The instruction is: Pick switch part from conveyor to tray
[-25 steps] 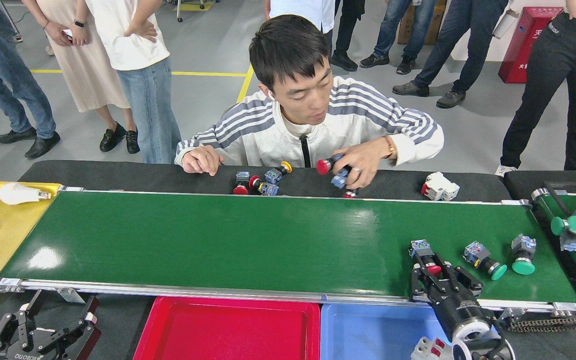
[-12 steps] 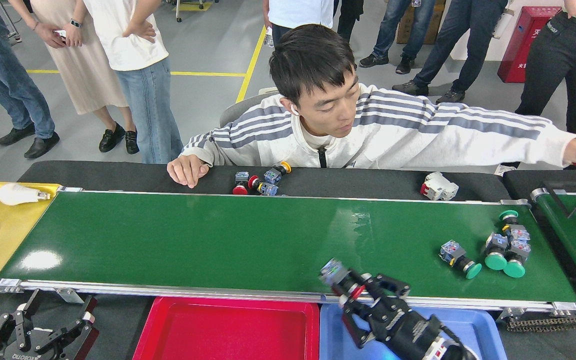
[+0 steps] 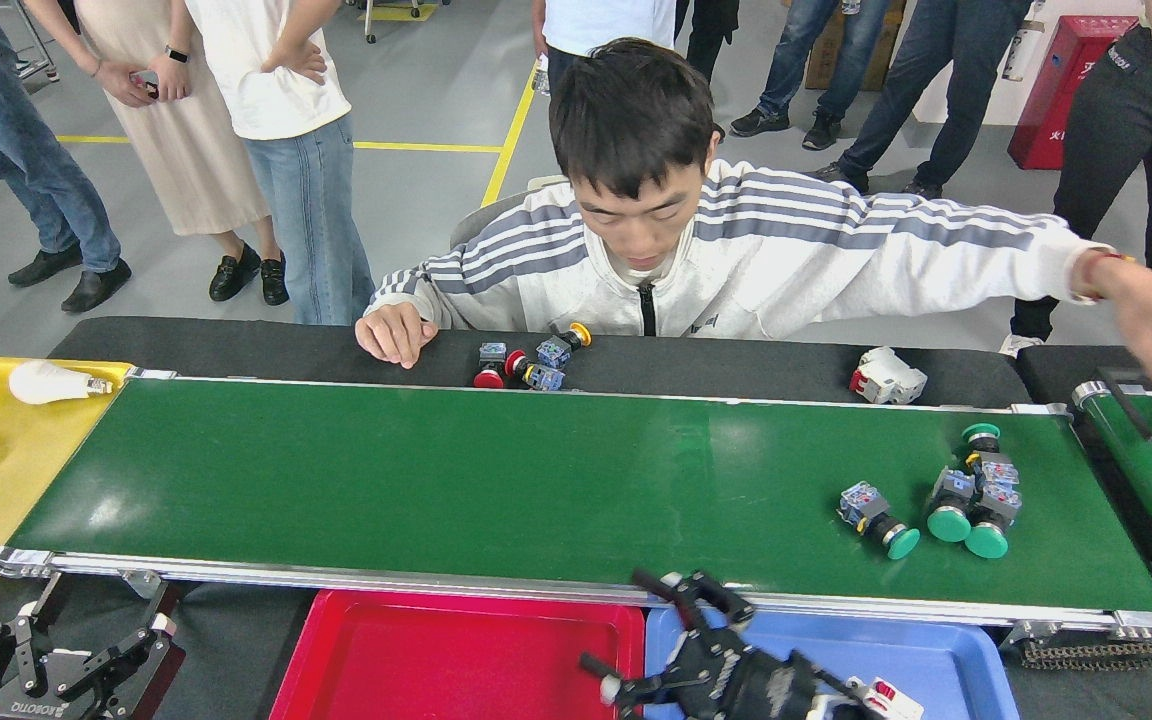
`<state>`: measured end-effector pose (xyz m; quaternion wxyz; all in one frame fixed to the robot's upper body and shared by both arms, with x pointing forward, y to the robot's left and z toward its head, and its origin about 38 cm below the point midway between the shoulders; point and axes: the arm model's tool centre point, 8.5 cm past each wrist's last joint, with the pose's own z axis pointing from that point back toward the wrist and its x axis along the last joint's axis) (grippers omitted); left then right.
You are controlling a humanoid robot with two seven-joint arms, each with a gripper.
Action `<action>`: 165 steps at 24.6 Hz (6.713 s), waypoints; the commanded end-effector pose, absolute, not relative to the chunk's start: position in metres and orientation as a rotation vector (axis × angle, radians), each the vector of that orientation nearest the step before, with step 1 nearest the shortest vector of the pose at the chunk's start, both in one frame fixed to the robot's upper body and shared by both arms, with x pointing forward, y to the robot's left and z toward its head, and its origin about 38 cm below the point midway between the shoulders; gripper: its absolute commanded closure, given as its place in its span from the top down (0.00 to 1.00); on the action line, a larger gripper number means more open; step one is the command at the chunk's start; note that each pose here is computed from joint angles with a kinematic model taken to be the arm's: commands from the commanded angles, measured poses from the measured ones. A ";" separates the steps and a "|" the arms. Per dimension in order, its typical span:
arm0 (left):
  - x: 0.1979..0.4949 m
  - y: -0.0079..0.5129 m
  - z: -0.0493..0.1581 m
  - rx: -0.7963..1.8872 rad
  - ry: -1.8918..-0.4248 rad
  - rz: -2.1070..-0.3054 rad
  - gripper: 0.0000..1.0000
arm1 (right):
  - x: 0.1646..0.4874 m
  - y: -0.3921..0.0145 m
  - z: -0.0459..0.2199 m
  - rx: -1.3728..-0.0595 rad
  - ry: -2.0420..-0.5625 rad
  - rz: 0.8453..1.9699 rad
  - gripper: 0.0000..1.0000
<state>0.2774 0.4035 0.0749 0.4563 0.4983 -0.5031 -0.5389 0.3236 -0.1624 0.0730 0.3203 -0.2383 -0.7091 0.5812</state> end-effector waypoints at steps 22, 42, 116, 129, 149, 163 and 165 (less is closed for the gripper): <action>0.282 0.408 0.083 1.245 -1.225 -1.339 1.00 | 0.353 -0.217 0.068 -1.014 -1.189 1.228 1.00; 0.284 0.407 0.085 1.247 -1.234 -1.336 1.00 | 0.406 -0.143 0.047 -0.954 -1.178 1.395 0.13; 0.472 0.145 0.052 0.903 -1.331 -1.844 0.79 | 0.447 -0.153 0.045 -0.943 -1.221 1.375 0.20; 0.477 0.154 0.053 0.883 -1.353 -1.792 0.14 | 0.387 -0.098 0.083 -0.886 -1.529 1.454 0.20; 0.326 0.224 0.059 0.737 -1.601 -1.940 1.00 | 0.306 -0.040 0.059 -0.742 -1.655 1.568 1.00; 0.365 0.293 0.081 1.065 -1.313 -1.609 1.00 | 0.308 -0.246 0.054 -1.122 -1.272 1.139 1.00; 0.366 0.290 0.077 1.047 -1.302 -1.617 1.00 | 0.301 -0.248 0.048 -1.096 -1.262 1.121 1.00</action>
